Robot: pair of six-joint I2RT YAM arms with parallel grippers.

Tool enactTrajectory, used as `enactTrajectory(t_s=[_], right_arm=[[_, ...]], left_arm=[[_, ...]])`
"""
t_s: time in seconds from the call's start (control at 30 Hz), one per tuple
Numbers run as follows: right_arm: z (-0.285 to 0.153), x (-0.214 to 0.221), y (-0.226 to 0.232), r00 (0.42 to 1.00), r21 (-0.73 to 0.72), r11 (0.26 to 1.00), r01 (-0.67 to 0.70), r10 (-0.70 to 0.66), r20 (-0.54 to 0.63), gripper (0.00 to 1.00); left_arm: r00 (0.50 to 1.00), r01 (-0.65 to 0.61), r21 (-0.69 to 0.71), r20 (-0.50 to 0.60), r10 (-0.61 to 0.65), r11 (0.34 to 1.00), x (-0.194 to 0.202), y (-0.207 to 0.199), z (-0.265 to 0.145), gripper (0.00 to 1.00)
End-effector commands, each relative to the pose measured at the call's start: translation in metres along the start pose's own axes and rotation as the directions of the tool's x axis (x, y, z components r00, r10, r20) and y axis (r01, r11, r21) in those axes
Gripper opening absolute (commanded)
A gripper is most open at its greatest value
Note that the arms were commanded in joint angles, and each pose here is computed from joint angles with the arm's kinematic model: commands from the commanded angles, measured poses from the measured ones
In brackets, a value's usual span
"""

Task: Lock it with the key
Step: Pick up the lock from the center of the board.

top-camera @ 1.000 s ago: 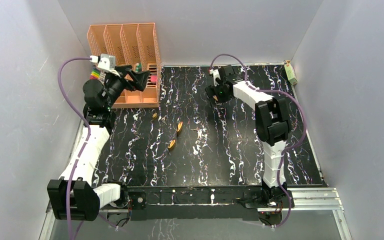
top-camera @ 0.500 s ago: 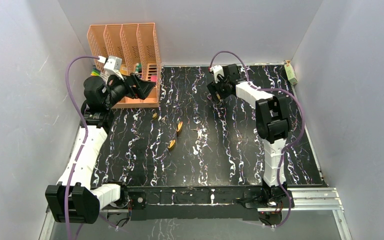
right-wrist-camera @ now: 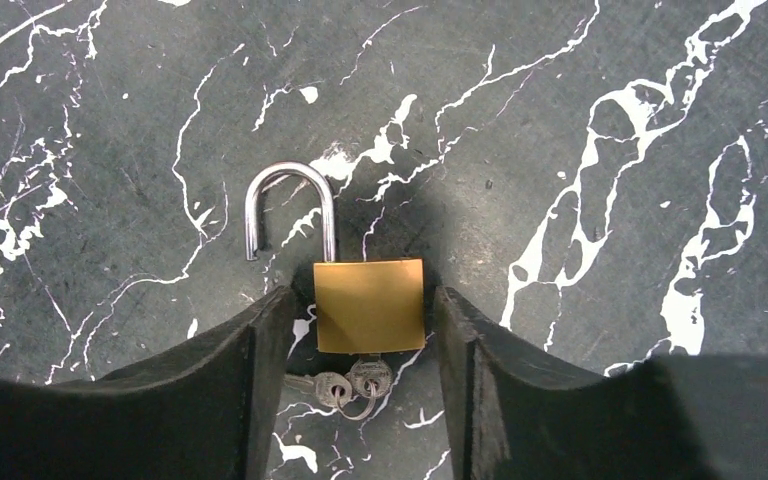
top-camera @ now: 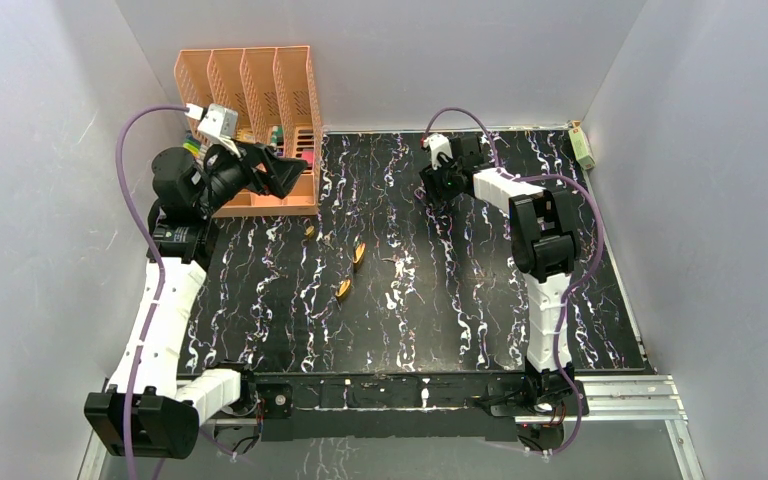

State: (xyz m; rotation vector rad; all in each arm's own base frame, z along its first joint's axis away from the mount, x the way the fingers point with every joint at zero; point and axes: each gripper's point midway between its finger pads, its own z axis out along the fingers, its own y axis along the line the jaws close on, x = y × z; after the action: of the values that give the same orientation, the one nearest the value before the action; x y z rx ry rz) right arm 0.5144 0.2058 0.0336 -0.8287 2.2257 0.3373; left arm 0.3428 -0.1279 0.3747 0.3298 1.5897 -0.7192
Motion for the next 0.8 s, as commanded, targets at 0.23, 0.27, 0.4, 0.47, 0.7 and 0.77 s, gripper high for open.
enactTrajectory(t_s=[0.23, 0.27, 0.4, 0.47, 0.7, 0.77], right_arm=[[0.008, 0.021, 0.000, 1.000, 0.023, 1.000, -0.009, 0.008, 0.029, 0.46], [0.009, 0.024, 0.000, 1.000, 0.024, 1.000, -0.010, 0.009, 0.024, 0.42], [0.001, 0.012, 0.004, 0.999, -0.002, 1.000, -0.024, 0.024, 0.036, 0.32], [-0.015, -0.014, 0.010, 0.995, -0.028, 0.999, -0.029, 0.032, 0.094, 0.29], [-0.140, -0.116, 0.093, 0.930, -0.406, 0.914, -0.014, 0.161, 0.331, 0.20], [-0.179, -0.127, 0.119, 0.910, -0.514, 0.857, -0.006, 0.218, 0.353, 0.13]], left_arm=[[0.998, -0.056, 0.010, 0.035, 0.055, 0.998, -0.027, -0.013, -0.012, 0.98], [0.998, -0.055, 0.011, 0.033, 0.055, 0.998, -0.027, -0.013, -0.012, 0.98], [0.998, -0.057, 0.011, 0.032, 0.057, 0.998, -0.028, -0.014, -0.012, 0.98], [0.998, -0.057, 0.021, 0.034, 0.056, 0.998, -0.029, -0.015, -0.011, 0.98], [0.998, -0.031, 0.303, -0.044, 0.047, 0.952, -0.003, -0.047, -0.002, 0.98], [0.995, 0.021, 0.405, -0.093, 0.019, 0.914, 0.006, -0.058, -0.002, 0.98]])
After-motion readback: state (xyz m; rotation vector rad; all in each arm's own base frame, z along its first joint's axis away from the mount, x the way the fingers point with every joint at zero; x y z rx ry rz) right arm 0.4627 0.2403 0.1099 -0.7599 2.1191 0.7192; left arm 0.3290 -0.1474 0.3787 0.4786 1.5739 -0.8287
